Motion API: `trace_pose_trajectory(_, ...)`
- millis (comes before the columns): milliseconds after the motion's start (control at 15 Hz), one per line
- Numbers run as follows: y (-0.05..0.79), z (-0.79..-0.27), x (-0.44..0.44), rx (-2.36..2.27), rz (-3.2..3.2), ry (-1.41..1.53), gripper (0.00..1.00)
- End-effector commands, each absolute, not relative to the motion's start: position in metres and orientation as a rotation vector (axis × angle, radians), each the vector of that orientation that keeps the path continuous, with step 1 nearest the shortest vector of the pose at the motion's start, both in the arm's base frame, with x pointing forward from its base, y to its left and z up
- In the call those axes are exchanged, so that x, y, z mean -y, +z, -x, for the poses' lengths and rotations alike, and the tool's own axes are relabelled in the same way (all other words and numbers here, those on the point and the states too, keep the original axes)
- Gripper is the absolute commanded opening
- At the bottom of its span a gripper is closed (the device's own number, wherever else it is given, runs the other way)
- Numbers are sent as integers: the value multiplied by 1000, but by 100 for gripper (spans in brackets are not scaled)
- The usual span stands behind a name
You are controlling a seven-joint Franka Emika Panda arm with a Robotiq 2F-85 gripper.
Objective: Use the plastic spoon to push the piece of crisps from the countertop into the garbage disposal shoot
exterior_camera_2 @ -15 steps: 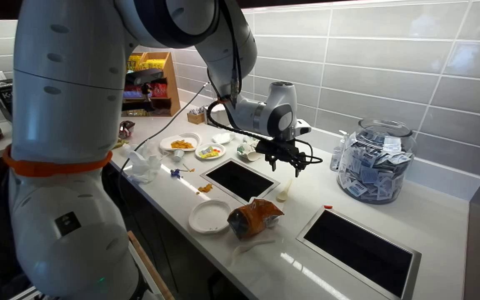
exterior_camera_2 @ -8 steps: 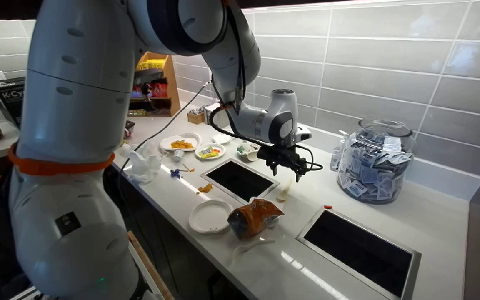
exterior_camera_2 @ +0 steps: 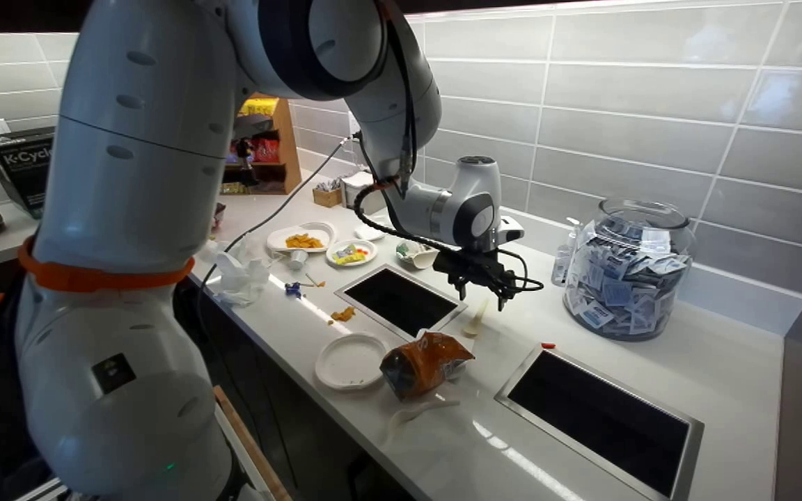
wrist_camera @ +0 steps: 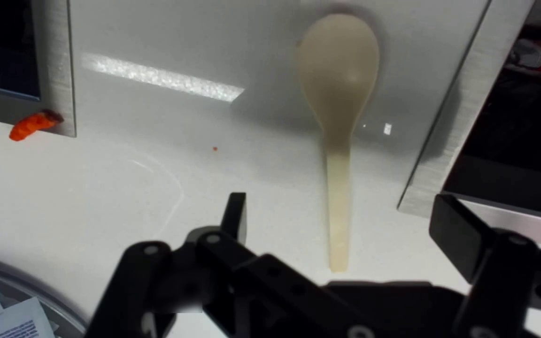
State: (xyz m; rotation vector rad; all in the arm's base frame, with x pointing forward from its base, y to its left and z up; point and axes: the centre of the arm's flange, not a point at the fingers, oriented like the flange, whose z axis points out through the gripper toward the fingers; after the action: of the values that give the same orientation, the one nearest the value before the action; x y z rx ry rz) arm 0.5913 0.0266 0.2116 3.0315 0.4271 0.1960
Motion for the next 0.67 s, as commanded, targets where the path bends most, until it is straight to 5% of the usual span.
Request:
trace_pose_trajectory(0, 200, -596, -24, -412, -3009, 209, 100)
trace_pose_trajectory(333, 196, -596, -21, -399, -3026, 200, 97)
trace_pose_trajectory(467, 195, -596, -20, -396, -3028, 196, 86)
trace_pose_trajectory(600, 194, -596, -19, -396, -3032, 194, 64)
